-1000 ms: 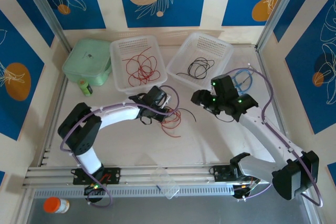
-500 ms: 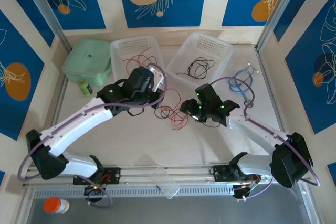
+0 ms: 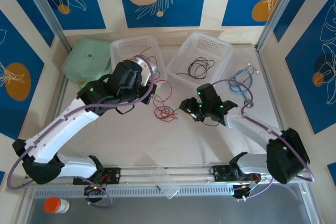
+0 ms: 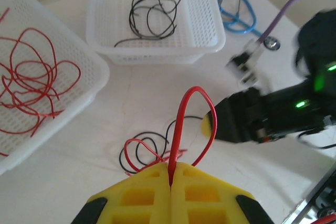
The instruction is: Untangle the cables
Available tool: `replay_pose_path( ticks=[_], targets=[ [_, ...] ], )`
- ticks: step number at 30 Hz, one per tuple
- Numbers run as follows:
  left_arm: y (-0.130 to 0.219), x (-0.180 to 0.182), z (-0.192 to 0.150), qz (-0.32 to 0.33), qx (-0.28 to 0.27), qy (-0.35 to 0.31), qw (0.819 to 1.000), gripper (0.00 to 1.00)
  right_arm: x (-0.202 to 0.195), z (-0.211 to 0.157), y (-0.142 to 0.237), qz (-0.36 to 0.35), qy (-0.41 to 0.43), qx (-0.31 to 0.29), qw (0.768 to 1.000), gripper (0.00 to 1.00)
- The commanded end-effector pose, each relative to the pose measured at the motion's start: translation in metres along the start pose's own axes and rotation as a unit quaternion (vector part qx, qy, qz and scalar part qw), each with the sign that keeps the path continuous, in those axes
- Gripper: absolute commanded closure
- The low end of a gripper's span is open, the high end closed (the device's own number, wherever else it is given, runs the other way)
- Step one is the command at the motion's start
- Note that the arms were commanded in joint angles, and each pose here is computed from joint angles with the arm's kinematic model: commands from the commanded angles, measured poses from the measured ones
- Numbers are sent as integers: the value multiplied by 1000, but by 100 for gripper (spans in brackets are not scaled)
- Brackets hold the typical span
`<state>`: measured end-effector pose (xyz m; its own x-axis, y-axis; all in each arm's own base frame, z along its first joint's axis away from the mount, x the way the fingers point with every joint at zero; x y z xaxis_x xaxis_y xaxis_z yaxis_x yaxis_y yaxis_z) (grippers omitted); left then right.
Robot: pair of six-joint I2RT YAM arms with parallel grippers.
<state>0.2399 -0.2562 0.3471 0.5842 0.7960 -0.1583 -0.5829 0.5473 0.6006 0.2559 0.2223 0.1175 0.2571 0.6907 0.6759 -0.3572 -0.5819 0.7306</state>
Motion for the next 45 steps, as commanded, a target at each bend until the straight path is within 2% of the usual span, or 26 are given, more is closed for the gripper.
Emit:
replay_pose_path(
  ticks=[1, 6, 9, 13, 17, 20, 21, 24, 25, 32, 39, 42, 45],
  targets=[
    [16, -1, 5, 0, -14, -11, 1000, 100, 24, -9, -14, 41, -43, 24, 998, 49],
    [15, 0, 4, 0, -15, -10, 1000, 100, 29, -21, -36, 62, -144, 36, 987, 37],
    [18, 0, 7, 0, -22, -12, 1000, 100, 25, -30, -44, 55, -184, 33, 981, 35],
    [28, -2, 17, -4, -40, -17, 999, 99, 12, -33, -51, 30, -213, 16, 976, 39],
    [35, -4, 26, -10, -58, -22, 998, 99, 4, -39, -62, 24, -242, 26, 970, 45],
    [38, -5, 30, -11, -67, -23, 997, 99, 0, -42, -71, 16, -251, 31, 967, 55],
    [40, -5, 31, -12, -71, -22, 997, 99, -3, -42, -75, 9, -253, 30, 967, 61],
    [46, -4, 36, -10, -83, -24, 996, 99, -13, -43, -83, 5, -265, 30, 964, 94],
    [48, -3, 38, -5, -87, -26, 996, 99, -16, -45, -84, 3, -267, 33, 963, 100],
    [74, 32, 69, 112, -142, -47, 982, 99, -43, -53, -73, -43, -248, 25, 968, 100],
    [89, 64, 105, 243, -194, -92, 946, 97, -72, -62, -59, -77, -233, 9, 969, 100],
    [78, 83, 113, 292, -194, -92, 932, 96, -72, -62, -52, -76, -210, 3, 975, 100],
    [53, 100, 117, 295, -182, -77, 935, 96, -69, -61, -43, -79, -181, -4, 980, 100]
  ],
)
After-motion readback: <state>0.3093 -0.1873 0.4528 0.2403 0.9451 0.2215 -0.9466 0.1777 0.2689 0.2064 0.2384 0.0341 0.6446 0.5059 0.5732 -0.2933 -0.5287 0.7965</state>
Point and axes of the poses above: each hand's point on the last joint's axis, 136 mm out from that joint toward the fingers, its own y axis back along the fingers, its own x axis along the line the jaws close on, z = x × y, the point moved 1 cm from there along y, back along the fingers, and after that the axes turned 1 degree about y, right-handed, at the moved point
